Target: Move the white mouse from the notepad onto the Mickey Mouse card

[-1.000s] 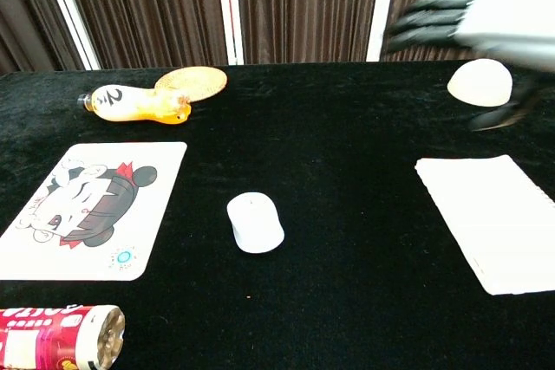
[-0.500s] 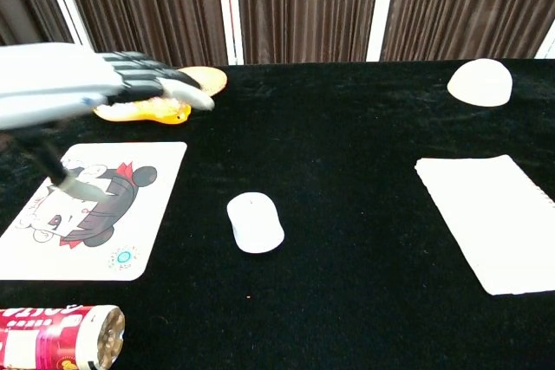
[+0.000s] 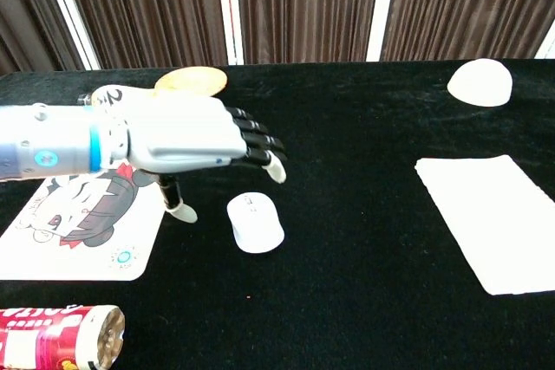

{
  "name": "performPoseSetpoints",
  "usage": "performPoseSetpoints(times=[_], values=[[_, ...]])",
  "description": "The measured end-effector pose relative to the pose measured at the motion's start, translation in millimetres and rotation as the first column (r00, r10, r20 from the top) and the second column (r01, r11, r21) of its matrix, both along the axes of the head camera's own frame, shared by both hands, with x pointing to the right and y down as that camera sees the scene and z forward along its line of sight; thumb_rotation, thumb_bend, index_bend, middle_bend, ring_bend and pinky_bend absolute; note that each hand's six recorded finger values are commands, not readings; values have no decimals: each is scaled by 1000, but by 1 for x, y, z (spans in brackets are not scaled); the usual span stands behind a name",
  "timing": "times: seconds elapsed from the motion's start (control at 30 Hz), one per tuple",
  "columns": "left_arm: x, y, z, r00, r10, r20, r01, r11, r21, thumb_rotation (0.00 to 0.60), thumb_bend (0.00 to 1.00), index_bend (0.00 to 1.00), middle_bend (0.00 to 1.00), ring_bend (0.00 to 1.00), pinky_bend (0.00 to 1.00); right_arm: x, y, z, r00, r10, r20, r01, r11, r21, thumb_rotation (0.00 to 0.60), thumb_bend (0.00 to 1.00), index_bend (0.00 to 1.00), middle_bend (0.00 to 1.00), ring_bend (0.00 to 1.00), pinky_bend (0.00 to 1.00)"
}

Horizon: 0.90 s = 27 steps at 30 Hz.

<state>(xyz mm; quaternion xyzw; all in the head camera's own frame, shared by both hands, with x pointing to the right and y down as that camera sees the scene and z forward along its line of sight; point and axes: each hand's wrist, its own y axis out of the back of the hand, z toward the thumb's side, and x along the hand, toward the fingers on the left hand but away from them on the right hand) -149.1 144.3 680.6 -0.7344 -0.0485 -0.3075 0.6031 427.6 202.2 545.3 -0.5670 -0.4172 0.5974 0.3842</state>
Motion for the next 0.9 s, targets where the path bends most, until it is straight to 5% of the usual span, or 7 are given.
performPoseSetpoints(times=[0.4, 0.67, 0.9], values=[[34, 17, 31, 989, 144, 16, -145, 989, 27, 600, 45, 230, 118, 134, 134, 7, -6, -3, 1000, 18, 6, -18, 1000, 15, 600, 0, 19, 0, 0, 0], [50, 18, 30, 979, 202, -4, -202, 978, 60, 600, 71, 534, 414, 379, 330, 11, -7, -3, 1000, 30, 4, -30, 999, 16, 600, 0, 19, 0, 0, 0], [48, 23, 28, 961, 275, 16, -276, 957, 89, 600, 72, 660, 489, 449, 408, 12, -7, -2, 999, 34, 6, -34, 999, 14, 600, 0, 19, 0, 0, 0]])
